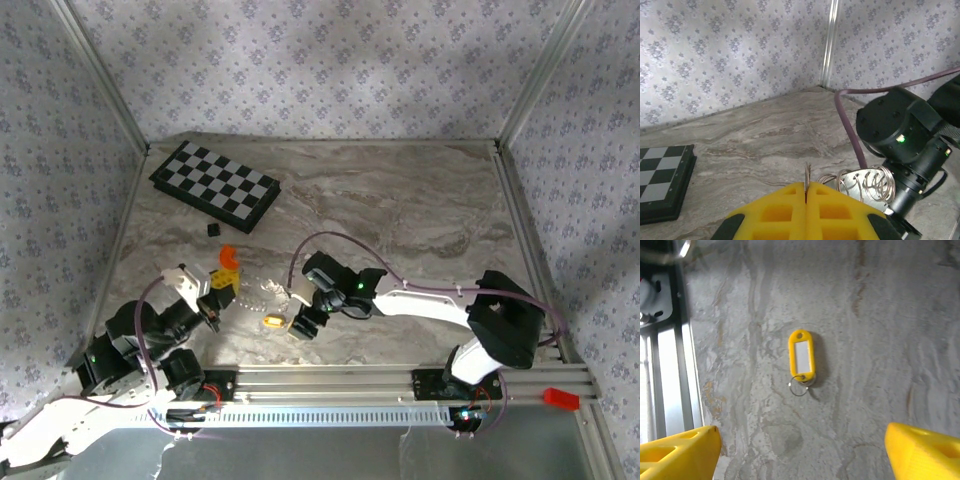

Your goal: Put the keys on the keyring

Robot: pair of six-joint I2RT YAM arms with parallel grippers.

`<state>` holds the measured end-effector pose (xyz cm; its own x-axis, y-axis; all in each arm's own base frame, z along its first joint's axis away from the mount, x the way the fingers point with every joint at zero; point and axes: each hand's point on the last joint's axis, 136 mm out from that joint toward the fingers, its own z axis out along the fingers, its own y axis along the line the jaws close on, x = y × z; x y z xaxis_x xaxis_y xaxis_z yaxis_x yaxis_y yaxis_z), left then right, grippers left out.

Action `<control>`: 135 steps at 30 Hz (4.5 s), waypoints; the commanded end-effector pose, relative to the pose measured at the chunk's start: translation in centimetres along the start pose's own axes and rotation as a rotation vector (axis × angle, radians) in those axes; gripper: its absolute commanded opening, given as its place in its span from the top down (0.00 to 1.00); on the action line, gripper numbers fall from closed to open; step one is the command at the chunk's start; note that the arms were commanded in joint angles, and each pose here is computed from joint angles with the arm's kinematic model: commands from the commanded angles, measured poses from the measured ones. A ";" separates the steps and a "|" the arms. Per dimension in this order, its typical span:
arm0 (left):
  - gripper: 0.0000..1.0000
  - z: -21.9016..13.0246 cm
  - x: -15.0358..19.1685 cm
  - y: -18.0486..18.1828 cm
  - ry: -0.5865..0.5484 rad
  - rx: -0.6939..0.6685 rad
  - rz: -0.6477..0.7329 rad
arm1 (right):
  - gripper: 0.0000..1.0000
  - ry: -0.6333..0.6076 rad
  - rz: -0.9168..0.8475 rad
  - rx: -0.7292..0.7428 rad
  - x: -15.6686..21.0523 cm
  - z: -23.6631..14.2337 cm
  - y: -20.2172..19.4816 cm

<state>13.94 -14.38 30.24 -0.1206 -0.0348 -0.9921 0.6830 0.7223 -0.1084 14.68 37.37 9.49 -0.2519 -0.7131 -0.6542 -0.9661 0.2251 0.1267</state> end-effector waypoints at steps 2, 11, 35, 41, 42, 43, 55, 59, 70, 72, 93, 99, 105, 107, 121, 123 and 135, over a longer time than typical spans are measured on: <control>1.00 -1.8 -1.9 1.4 -0.032 -0.064 0.014 | 0.16 0.013 -0.046 -0.044 0.5 0.9 1.1; 1.00 -4.0 -2.5 2.2 -0.022 -0.088 0.021 | 0.19 0.019 -0.083 -0.029 0.6 1.9 1.8; 1.00 -5.0 -3.0 2.7 -0.033 -0.099 -0.002 | 0.32 0.072 -0.093 0.012 3.4 3.2 2.0; 1.00 -5.6 -3.6 2.9 -0.046 -0.105 0.009 | 0.37 0.041 -0.085 -0.005 2.9 3.1 2.1; 1.00 -5.7 -3.7 2.9 -0.048 -0.105 0.011 | 0.38 0.041 -0.086 -0.008 2.9 3.2 2.2; 1.00 -5.7 -3.7 2.8 -0.047 -0.104 0.012 | 0.40 0.042 -0.088 -0.008 2.8 3.2 2.1; 1.00 -6.3 -3.3 3.0 -0.049 -0.097 -0.006 | 0.44 0.034 -0.110 0.001 2.0 4.3 1.6; 1.00 -6.4 -3.2 3.0 -0.044 -0.097 -0.007 | 0.45 0.027 -0.116 0.004 1.6 4.7 1.4; 1.00 -6.7 -2.9 3.1 -0.050 -0.100 -0.014 | 0.50 0.026 -0.124 -0.004 0.7 6.0 1.0; 1.00 -6.6 -2.8 3.2 -0.048 -0.104 -0.013 | 0.51 0.023 -0.125 -0.008 0.6 6.1 1.0; 1.00 -6.9 -2.6 3.3 -0.061 -0.104 -0.026 | 0.65 0.038 -0.147 0.008 0.2 7.1 0.1; 1.00 -6.9 -2.7 3.2 -0.065 -0.096 -0.026 | 0.65 0.055 -0.151 0.011 0.5 7.4 0.0; 1.00 -6.9 -2.6 3.1 -0.065 -0.093 -0.026 | 0.65 0.074 -0.166 0.034 0.8 7.8 -0.5; 1.00 -6.9 -2.7 3.1 -0.065 -0.093 -0.027 | 0.65 0.081 -0.170 0.044 0.9 7.9 -0.7; 1.00 -6.9 -2.7 3.3 -0.067 -0.101 -0.028 | 0.88 0.100 -0.172 0.062 1.4 8.3 -1.3; 1.00 -6.9 -2.7 3.3 -0.066 -0.103 -0.028 | 0.92 0.100 -0.169 0.062 1.4 8.3 -1.3; 1.00 -6.1 -2.7 2.8 -0.076 -0.081 -0.043 | 1.00 0.141 -0.083 0.140 2.6 5.2 -2.1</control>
<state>11.68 -8.00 31.46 -0.1168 -0.0396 -0.9924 0.6168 0.7802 -0.1037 15.88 40.49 2.92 -0.1200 -0.8020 -0.5852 -0.9856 0.1669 -0.0266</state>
